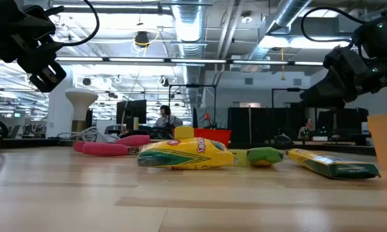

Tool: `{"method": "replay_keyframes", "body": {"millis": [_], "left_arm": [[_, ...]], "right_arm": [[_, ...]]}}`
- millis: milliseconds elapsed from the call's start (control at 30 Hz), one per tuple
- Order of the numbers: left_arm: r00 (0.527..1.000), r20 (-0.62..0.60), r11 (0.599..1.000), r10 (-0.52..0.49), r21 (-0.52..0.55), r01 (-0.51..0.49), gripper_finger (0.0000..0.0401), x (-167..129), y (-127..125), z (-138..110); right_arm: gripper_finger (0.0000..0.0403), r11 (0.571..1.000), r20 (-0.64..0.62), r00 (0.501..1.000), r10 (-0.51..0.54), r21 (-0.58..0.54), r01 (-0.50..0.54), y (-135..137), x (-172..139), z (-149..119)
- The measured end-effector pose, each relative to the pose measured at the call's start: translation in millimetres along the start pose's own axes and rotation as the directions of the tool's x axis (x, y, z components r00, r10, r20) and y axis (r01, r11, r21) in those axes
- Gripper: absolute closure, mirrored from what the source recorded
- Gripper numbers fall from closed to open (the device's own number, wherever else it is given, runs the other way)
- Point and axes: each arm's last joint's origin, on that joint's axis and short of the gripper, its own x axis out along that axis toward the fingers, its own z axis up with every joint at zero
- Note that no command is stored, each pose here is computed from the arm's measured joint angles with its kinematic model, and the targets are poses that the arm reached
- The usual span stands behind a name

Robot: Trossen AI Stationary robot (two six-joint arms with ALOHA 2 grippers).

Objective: Pick & Place School Supplies
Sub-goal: Put the crayon box into the orange bin

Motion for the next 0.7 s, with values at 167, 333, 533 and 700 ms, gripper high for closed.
{"method": "replay_keyframes", "body": {"millis": [167,333,533,700], "left_arm": [[1.0,0.0,1.0,0.0,0.0,0.0,0.027,0.0,0.1,-0.1],[1.0,0.0,1.0,0.0,0.0,0.0,0.027,0.0,0.0,0.0],[1.0,-0.001,1.0,0.0,0.0,0.0,0.027,0.0,0.0,-0.1],[1.0,-0.001,1.0,0.0,0.0,0.0,0.027,0.0,0.1,-0.1]], "right_arm": [[0.022,1.0,0.0,1.0,0.0,0.0,0.0,0.0,0.0,0.0],[0.0222,1.0,0.001,1.0,0.0,0.0,0.0,0.0,0.0,0.1],[0.022,1.0,0.001,1.0,0.0,0.0,0.0,0.0,0.0,0.1],[0.0218,1.0,0.0,1.0,0.0,0.0,0.0,0.0,0.0,0.0]]}}
